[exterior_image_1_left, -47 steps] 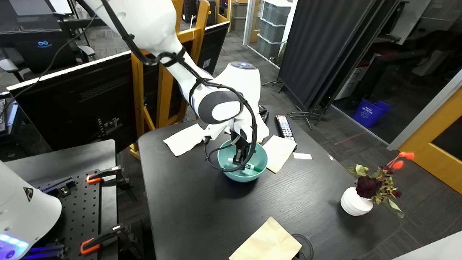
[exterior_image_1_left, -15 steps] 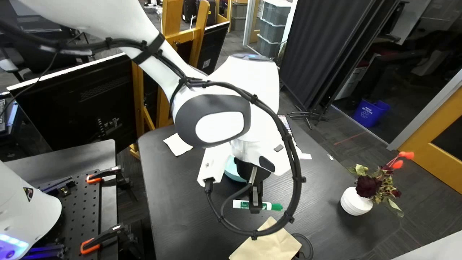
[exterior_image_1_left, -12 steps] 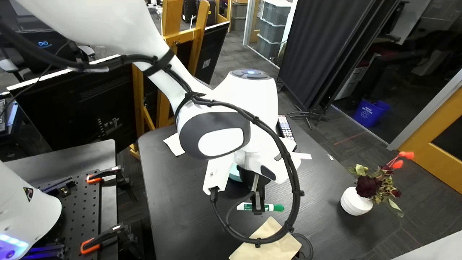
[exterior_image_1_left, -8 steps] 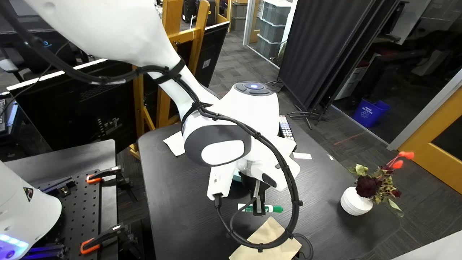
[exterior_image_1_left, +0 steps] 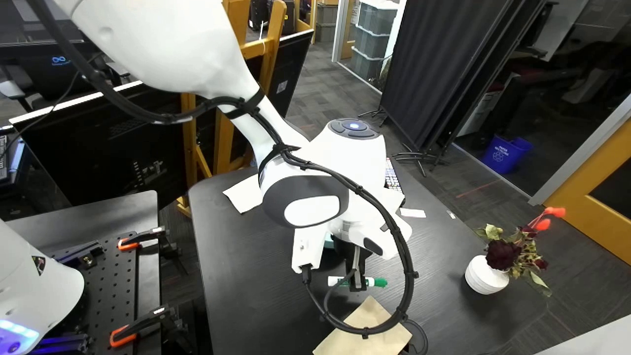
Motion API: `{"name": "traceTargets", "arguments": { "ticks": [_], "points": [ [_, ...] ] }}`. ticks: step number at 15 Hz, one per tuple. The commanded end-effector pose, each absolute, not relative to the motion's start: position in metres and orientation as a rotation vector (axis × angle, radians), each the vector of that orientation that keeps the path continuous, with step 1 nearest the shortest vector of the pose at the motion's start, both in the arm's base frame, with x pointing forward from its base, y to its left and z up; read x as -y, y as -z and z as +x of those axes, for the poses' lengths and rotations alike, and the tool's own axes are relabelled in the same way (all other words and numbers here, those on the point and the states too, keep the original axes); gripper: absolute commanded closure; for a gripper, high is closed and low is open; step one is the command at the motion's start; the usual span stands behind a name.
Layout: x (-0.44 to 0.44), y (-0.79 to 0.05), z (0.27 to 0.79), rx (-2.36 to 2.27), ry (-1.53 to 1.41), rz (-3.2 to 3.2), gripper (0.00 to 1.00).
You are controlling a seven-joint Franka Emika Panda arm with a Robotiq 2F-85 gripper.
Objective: Pick up the pen from the bowl and put it on the table.
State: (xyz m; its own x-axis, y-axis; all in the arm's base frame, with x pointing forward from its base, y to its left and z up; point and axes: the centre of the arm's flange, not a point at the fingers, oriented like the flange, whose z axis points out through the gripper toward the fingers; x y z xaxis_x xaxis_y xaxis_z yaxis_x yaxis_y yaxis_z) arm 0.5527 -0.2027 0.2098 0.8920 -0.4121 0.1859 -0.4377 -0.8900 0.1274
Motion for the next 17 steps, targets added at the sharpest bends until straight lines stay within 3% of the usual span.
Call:
{"name": "traceTargets", "arguments": {
  "ticks": [1,6,8,17],
  "points": [
    [0.205,-0.214,0.562,0.633,-0.263,2.895,0.49],
    [0.207,-0.229,0.565,0.641,-0.313,2.892,0.10],
    [0.207,-0.233,0.567,0.639,-0.328,2.892,0.00],
    [0.206,-0.227,0.570,0.650,-0.305,2.882,0.00]
  ]
}}
